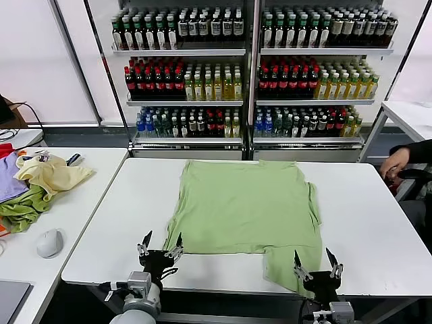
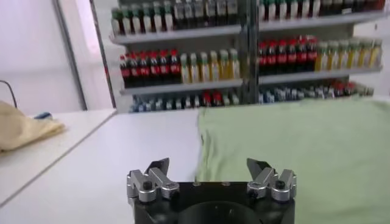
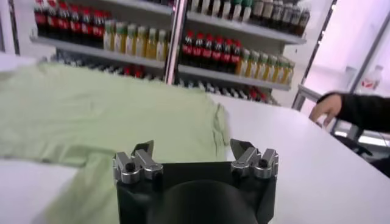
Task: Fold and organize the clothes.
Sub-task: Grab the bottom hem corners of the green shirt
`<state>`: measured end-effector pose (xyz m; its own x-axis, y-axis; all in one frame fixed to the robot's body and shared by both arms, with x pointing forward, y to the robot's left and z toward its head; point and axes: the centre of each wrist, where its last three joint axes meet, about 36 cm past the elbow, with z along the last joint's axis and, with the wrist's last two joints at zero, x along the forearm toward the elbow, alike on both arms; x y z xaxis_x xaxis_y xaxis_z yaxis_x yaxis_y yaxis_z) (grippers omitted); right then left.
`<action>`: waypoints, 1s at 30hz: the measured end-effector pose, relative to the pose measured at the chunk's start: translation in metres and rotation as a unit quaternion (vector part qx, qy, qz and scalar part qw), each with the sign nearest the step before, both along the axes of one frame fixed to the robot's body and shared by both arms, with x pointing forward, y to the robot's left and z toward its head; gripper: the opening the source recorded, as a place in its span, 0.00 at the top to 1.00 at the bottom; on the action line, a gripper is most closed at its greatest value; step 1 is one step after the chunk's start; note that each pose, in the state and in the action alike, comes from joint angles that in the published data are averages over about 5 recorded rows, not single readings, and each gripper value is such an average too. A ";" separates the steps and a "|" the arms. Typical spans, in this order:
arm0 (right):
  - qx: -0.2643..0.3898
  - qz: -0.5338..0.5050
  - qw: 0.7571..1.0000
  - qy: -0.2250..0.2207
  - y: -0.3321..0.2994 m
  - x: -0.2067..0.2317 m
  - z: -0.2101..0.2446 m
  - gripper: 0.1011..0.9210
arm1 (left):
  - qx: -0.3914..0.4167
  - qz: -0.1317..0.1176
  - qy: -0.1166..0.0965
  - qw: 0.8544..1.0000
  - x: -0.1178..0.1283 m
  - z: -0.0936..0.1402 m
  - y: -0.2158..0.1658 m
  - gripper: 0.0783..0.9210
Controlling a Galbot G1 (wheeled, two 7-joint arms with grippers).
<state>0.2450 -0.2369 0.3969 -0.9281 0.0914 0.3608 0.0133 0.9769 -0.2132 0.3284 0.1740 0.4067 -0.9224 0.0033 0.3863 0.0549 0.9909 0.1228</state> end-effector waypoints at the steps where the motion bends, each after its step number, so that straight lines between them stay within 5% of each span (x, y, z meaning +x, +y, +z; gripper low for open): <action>1: 0.000 0.000 1.000 0.002 0.000 -0.001 0.000 0.12 | 0.001 0.001 0.002 1.000 0.001 -0.001 0.000 0.12; 12: 0.005 -0.005 1.000 0.031 0.006 -0.008 -0.007 0.15 | 0.014 0.012 0.038 0.999 0.014 -0.014 -0.001 0.14; 30: 0.032 0.005 0.999 0.041 0.008 -0.007 -0.013 0.77 | -0.056 0.010 0.081 0.995 0.009 -0.014 0.007 0.73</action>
<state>0.2380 -0.2289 0.3844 -0.8965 0.0561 0.4395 -0.0123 0.9884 -0.1512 0.3375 0.1808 0.3923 -0.8479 0.0383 0.5288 0.0461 0.9989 0.0015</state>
